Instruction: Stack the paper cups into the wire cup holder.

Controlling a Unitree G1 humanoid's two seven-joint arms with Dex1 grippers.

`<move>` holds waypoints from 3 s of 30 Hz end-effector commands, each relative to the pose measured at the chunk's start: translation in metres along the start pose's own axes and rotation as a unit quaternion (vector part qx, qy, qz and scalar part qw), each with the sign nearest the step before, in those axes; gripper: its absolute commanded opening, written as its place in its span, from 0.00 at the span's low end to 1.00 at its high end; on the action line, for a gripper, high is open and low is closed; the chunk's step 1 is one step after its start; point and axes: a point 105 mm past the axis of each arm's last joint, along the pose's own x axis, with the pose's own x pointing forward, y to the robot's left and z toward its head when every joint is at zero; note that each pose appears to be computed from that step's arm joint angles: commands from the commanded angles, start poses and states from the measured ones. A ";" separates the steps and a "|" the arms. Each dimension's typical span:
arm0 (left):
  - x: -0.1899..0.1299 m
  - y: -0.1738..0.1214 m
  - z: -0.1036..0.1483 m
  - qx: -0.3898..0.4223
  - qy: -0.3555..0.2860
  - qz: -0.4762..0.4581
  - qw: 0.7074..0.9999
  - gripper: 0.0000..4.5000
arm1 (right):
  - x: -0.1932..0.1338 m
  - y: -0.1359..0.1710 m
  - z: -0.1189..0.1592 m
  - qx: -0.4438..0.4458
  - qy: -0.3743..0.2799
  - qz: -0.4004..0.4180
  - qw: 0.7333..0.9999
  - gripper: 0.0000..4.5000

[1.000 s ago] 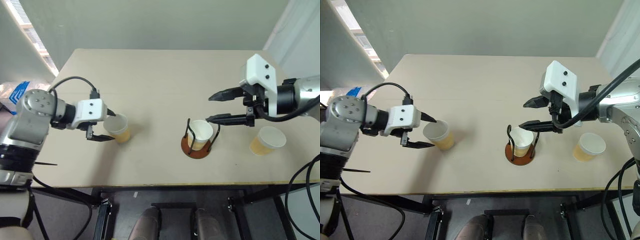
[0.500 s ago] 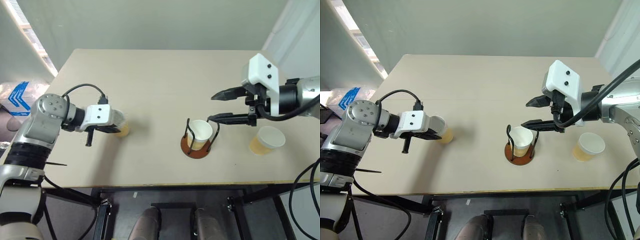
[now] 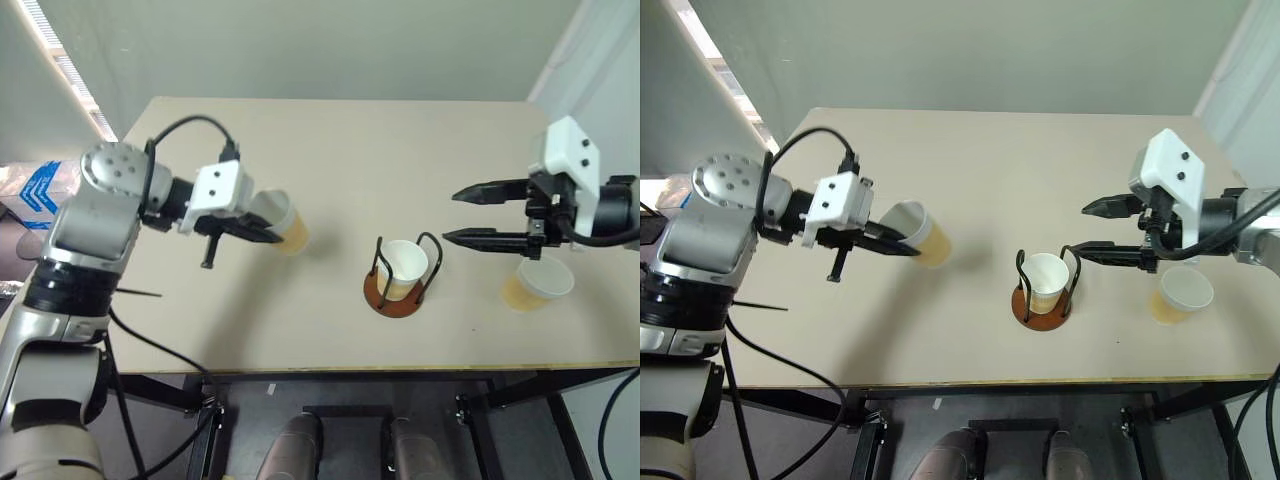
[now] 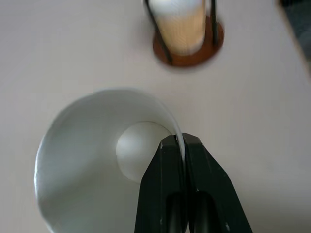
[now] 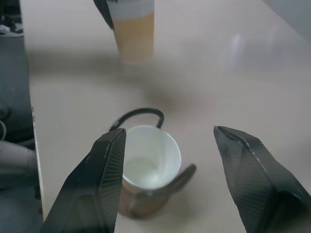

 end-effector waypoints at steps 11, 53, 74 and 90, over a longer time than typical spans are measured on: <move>0.016 0.017 0.109 0.133 -0.135 -0.100 0.977 0.01 | -0.034 0.025 0.008 0.028 0.004 -0.003 1.000 0.68; 0.131 0.008 0.126 0.286 -0.104 -0.207 0.930 0.92 | -0.049 0.016 0.006 0.008 0.060 -0.055 0.997 0.68; 0.034 0.008 0.031 0.003 -0.110 0.030 0.993 1.00 | -0.077 -0.003 -0.122 0.019 0.335 -0.099 0.937 0.99; 0.032 -0.006 0.022 -0.039 -0.082 0.060 0.994 1.00 | -0.083 -0.003 -0.155 0.041 0.366 -0.080 0.926 0.99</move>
